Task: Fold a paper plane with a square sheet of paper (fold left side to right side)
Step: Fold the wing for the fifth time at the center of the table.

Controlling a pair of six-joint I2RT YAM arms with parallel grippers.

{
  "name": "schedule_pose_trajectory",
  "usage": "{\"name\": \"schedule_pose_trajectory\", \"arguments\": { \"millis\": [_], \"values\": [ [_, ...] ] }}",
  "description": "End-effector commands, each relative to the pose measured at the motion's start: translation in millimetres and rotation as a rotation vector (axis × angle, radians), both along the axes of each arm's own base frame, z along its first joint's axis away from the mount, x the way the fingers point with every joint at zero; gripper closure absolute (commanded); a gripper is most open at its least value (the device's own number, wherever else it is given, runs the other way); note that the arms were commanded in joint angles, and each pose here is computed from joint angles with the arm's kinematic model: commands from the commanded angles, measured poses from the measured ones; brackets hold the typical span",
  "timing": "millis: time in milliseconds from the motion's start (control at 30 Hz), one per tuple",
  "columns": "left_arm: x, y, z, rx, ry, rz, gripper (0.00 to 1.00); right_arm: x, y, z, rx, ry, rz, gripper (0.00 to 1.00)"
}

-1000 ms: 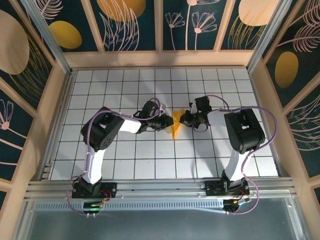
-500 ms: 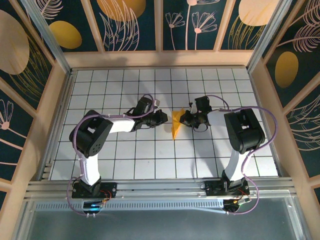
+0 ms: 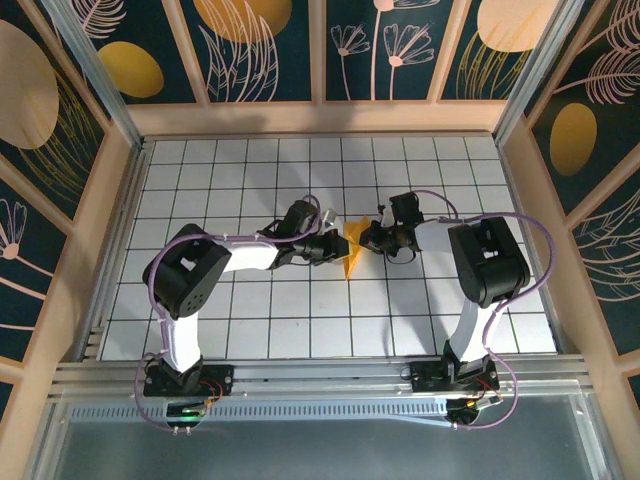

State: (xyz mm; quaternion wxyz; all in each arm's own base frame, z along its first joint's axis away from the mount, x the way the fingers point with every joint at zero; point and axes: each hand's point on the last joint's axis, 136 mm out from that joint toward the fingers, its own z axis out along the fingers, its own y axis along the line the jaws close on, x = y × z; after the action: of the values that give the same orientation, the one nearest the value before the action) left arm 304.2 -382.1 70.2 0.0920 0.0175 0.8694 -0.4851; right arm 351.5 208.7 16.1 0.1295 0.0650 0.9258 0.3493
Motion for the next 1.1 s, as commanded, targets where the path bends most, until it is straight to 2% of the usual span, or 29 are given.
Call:
{"name": "schedule_pose_trajectory", "arguments": {
  "millis": [0,367,700,1067],
  "values": [
    [4,-4,5,-0.019,0.007,0.002,1.0,-25,-21,-44,-0.126,0.112,-0.015,1.0],
    [1,-13,6,-0.04,0.015,-0.038,1.0,-26,-19,-45,-0.123,0.123,-0.009,1.0],
    [-2,-24,-9,-0.015,0.043,-0.08,1.0,-27,-17,-46,-0.118,0.127,-0.001,1.0],
    [-10,-17,-38,0.04,0.095,-0.075,1.0,-26,-16,-45,-0.114,0.125,0.001,1.0]
  ]
}}
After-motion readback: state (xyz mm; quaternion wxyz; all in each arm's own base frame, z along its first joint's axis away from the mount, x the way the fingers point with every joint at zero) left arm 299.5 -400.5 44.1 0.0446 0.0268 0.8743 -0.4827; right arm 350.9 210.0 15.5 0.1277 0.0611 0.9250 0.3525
